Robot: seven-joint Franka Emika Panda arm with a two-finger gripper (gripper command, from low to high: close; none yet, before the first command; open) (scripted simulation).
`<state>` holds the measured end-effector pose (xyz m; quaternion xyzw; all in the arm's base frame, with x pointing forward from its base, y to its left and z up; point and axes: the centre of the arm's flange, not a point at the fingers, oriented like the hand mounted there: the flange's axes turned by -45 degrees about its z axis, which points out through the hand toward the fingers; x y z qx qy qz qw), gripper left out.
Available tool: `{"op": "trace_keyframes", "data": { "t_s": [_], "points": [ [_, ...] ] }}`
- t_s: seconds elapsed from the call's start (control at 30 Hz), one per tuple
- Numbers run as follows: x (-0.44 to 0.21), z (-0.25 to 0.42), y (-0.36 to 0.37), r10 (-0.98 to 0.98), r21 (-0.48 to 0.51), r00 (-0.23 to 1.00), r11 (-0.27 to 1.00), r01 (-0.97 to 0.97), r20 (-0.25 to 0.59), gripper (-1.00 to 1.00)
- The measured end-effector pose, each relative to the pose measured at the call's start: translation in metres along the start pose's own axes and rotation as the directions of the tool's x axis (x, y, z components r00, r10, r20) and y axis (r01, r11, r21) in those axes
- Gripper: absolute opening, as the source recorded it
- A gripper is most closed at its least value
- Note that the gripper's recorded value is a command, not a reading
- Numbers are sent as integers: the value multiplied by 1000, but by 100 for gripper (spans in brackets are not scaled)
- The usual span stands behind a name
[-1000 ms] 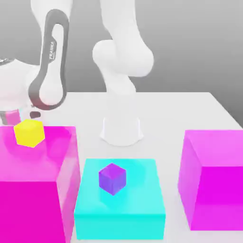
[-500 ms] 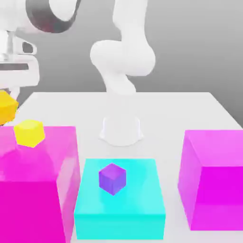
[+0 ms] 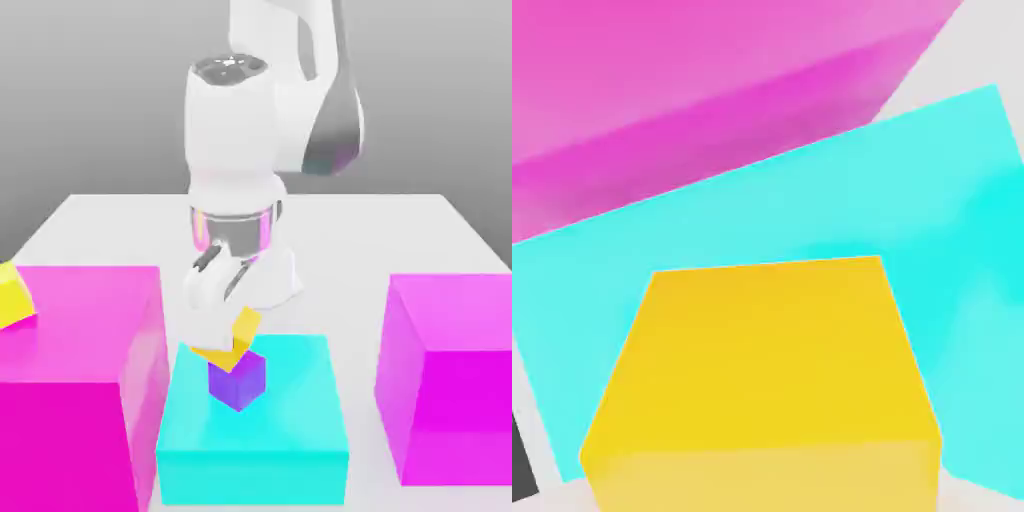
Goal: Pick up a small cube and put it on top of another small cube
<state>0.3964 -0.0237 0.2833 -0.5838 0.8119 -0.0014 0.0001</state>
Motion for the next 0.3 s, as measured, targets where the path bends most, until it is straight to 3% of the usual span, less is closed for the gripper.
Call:
{"op": "trace_keyframes", "data": {
  "t_s": [0.17,0.3],
  "points": [
    [0,0,0,0,-2,1000,1000,0,0,100],
    [0,-43,-1,1,-3,1000,1000,-1,-2,100]
  ]
}}
